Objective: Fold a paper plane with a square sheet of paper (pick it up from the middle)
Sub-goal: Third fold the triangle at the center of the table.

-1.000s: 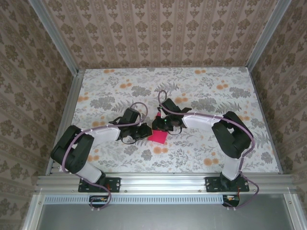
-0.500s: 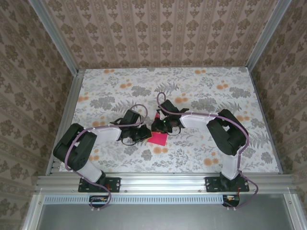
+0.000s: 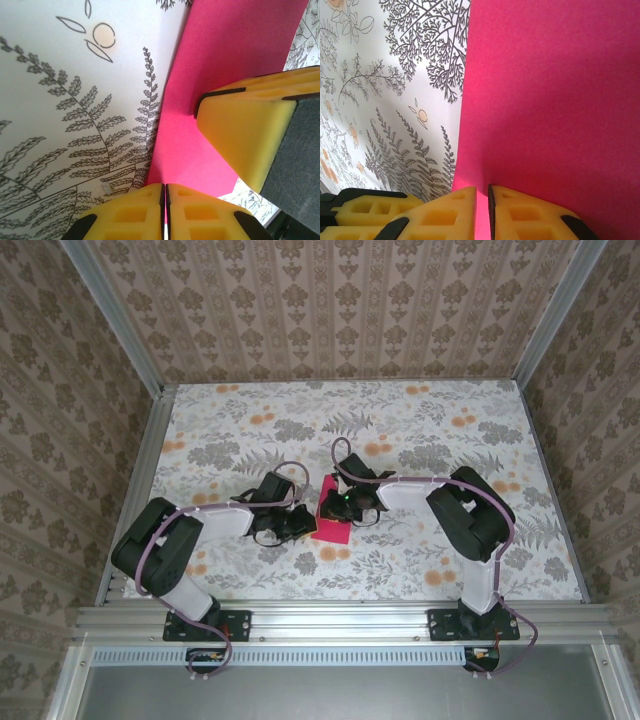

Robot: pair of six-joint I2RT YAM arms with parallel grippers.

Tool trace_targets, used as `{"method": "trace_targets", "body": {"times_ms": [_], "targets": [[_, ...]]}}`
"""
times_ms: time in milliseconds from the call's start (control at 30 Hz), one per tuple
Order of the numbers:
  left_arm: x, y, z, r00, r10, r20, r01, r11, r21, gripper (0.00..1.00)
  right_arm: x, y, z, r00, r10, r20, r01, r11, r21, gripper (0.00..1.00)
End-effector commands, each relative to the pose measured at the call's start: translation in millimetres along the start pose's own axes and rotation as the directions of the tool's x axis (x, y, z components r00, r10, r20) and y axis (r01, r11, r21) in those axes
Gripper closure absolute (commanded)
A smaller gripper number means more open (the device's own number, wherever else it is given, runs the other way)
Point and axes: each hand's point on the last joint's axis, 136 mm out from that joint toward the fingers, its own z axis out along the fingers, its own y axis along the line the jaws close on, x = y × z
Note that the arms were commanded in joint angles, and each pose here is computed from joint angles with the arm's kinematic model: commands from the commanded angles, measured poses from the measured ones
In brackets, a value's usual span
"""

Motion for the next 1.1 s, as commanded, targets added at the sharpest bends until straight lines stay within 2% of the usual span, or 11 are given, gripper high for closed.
{"method": "trace_targets", "body": {"times_ms": [0, 167, 367, 733, 933, 1067], "targets": [[4, -9, -8, 0.999, 0.032, 0.008, -0.032, 0.999, 0.033, 0.88, 2, -8, 4, 1.0, 0.031, -0.002, -0.031, 1.0, 0.006, 0.84], [1, -24, -14, 0.998, 0.052, 0.041, -0.056, 0.995, 0.087, 0.86, 3, -12, 6, 0.999, 0.052, 0.002, -0.052, 0.999, 0.007, 0.86], [5, -11, -1, 1.0, 0.023, -0.004, -0.023, 0.999, 0.032, 0.86, 3, -11, 6, 0.998, 0.061, 0.004, -0.061, 0.998, 0.0, 0.86], [11, 23, 6, 1.0, -0.01, -0.016, 0.009, 0.996, -0.091, 0.87, 1, -9, 2, 0.998, 0.062, 0.01, -0.062, 0.998, -0.017, 0.86], [15, 29, 8, 0.999, -0.012, -0.03, 0.008, 0.994, -0.105, 0.89, -1, 21, -11, 1.0, 0.013, 0.015, -0.011, 0.993, -0.121, 0.86], [15, 30, 9, 0.999, -0.016, -0.036, 0.012, 0.994, -0.11, 0.89, 6, 27, -12, 1.0, -0.016, -0.004, 0.016, 0.991, -0.13, 0.86]]}}
